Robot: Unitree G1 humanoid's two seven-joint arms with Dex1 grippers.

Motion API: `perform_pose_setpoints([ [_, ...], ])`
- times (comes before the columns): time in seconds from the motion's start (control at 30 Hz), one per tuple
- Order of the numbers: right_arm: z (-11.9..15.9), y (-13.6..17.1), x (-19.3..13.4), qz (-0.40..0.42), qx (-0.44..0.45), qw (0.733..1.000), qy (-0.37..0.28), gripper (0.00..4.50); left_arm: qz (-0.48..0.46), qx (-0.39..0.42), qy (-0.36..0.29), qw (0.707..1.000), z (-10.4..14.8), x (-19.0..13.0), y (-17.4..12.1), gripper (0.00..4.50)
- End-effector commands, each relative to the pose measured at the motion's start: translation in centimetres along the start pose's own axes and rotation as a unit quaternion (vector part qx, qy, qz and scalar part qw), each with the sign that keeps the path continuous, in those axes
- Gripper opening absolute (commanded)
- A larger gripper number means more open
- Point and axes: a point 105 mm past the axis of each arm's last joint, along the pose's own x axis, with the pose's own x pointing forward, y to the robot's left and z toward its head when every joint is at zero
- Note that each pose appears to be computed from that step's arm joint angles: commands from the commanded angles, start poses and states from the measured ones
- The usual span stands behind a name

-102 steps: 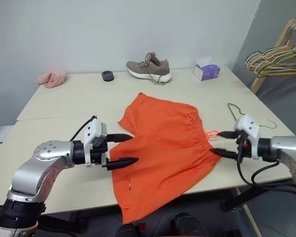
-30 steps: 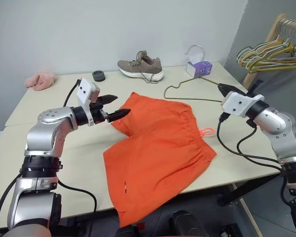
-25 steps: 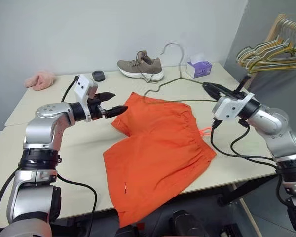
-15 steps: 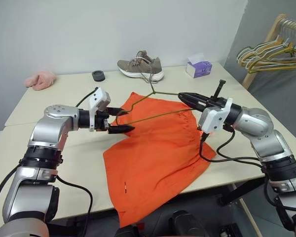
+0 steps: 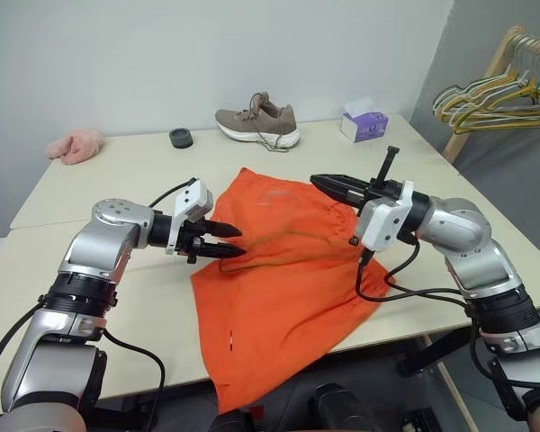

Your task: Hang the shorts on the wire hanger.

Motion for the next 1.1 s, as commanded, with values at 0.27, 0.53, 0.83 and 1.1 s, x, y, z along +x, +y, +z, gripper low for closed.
perform_pose_setpoints([
  [0.27, 0.0, 0.5, -0.7, 0.014, 0.090, 0.995, 0.027, 0.00, 0.005, 0.014, -0.007, 1.000, 0.2, -0.1, -0.3, 0.03],
  [0.53, -3.9, 3.2, -3.4, 0.032, 0.272, 0.947, 0.168, 1.91, 0.080, 0.008, -0.035, 0.996, 0.1, -1.5, 1.0, 0.00],
  [0.83, -8.2, 7.0, -0.7, 0.053, 0.391, 0.876, 0.277, 3.63, 0.129, -0.007, -0.033, 0.991, -2.1, -3.9, -0.1, 0.00],
  [1.1, -10.8, 10.5, 3.3, 0.098, 0.404, 0.853, 0.315, 3.63, 0.157, -0.018, -0.040, 0.987, -2.4, -4.9, -0.6, 0.00],
])
